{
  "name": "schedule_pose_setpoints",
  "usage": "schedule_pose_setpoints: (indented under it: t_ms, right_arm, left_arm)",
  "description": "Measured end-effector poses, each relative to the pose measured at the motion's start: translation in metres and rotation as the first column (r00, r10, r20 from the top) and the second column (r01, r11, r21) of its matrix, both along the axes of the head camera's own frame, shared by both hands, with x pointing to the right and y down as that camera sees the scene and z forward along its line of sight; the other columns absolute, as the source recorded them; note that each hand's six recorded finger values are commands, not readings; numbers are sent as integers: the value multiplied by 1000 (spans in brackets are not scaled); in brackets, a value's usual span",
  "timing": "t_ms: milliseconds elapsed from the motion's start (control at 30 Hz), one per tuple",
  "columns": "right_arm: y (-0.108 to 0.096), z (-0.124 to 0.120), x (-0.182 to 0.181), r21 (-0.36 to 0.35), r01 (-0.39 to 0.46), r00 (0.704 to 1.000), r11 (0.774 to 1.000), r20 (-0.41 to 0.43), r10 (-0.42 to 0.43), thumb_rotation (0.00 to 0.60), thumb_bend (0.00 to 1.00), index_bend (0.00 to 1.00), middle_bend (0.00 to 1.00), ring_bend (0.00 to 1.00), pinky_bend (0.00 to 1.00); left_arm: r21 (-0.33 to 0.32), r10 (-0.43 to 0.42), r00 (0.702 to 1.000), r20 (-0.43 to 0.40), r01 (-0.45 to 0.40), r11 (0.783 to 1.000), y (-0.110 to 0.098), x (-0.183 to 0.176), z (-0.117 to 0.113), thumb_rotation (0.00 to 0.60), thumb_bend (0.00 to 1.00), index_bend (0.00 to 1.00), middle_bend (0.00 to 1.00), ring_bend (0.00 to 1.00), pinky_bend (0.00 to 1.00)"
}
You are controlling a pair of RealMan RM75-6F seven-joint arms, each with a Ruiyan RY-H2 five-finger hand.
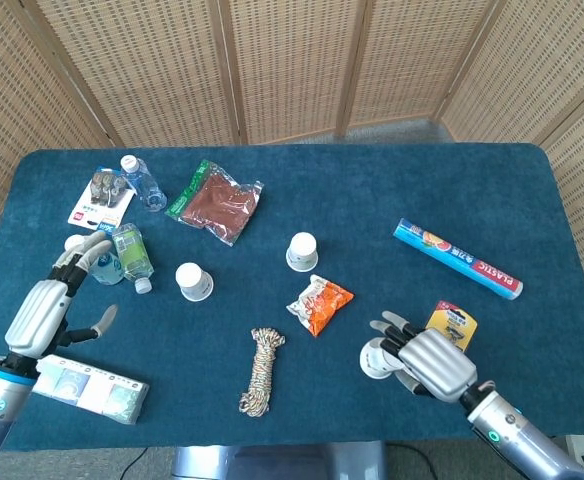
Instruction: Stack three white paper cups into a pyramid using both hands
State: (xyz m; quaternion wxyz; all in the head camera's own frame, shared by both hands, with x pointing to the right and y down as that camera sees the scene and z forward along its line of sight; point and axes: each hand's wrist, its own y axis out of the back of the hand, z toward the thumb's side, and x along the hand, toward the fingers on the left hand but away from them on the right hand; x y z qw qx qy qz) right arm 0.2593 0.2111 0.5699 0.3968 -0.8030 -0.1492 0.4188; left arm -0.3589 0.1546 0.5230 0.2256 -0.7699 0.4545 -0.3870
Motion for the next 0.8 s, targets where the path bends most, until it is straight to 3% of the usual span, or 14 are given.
schedule_pose_setpoints:
  t_ms: [267, 800]
  right_arm:
    - [-25, 6, -23, -23, -28, 999, 999, 20, 29, 600, 546, 307, 163, 90, 591]
    - [-75, 21, -66, 0, -27, 999, 1000, 27, 27, 600, 539, 320, 220, 131, 591]
  left_arm:
    - [10, 24, 1000, 1, -24, 1000, 11, -2, -7, 600, 457, 15, 0, 0, 48]
    - [29, 31, 999, 14, -31, 999, 30, -11, -21, 600, 457, 17, 0, 0, 50]
